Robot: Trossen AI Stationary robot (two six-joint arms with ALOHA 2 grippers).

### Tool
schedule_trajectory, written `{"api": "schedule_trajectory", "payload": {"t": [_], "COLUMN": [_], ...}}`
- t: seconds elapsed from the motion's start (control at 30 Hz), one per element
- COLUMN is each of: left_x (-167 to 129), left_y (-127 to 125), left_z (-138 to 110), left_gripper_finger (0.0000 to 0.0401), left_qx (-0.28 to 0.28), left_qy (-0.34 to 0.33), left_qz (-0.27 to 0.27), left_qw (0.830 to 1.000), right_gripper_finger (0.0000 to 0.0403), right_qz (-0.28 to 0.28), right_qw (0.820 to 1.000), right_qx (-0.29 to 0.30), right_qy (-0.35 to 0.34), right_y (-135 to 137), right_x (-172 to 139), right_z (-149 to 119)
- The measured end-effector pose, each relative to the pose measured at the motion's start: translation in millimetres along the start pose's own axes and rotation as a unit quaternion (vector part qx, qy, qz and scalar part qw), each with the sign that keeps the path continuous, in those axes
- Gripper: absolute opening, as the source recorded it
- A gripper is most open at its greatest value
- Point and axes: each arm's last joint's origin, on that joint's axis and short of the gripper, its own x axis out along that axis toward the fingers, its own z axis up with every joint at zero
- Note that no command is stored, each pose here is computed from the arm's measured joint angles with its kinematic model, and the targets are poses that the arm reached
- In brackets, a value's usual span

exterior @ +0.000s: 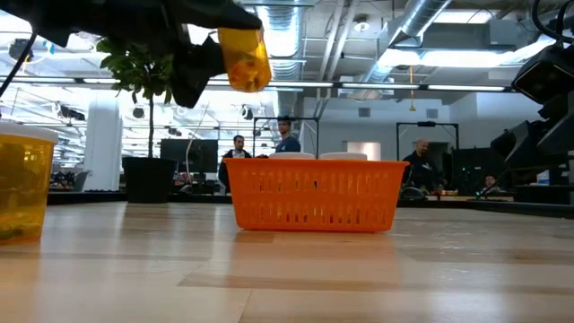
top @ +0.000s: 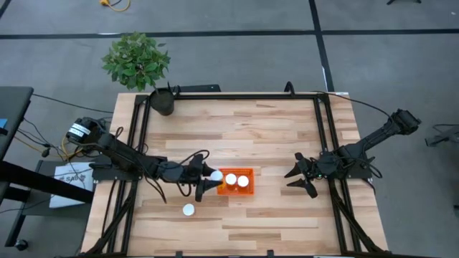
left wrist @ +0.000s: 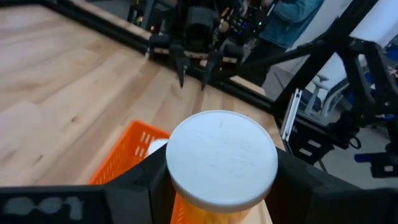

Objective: Pick and place pill bottles into a basket
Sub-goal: Put the orange pill bottle into the orange bin

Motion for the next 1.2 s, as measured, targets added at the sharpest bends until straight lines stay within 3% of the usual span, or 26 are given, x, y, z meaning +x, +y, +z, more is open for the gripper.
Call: {"api": "schedule_trajectory", "payload": {"t": [0.33,0.5,0.77,1.2], "left_x": [3,22,49,53], "left_y": [2,-2,-19,-7], "left_z": [-11,-24,-11,-23], "left_gripper_finger": [0.0174,0.0174,0.0174,0.0174], "left_qx": [-0.004,-0.012,0.046,0.065], "left_qy": [0.029,0.053,0.041,0.083], "left_qz": [0.005,-0.014,-0.022,0.011], "left_qw": [1.0,0.998,0.998,0.994], "right_gripper_finger": [0.0171,0.0171,0.0171,0.0171], "right_qz": [0.0,0.0,0.001,0.0], "right_qw": [1.0,1.0,1.0,1.0], "right_qx": [0.0,0.0,0.0,0.0], "right_qy": [-0.001,-0.001,-0.001,-0.001], "right_y": [0,0,0,0], "right_x": [0,0,0,0], "right_z": [0,0,0,0]}}
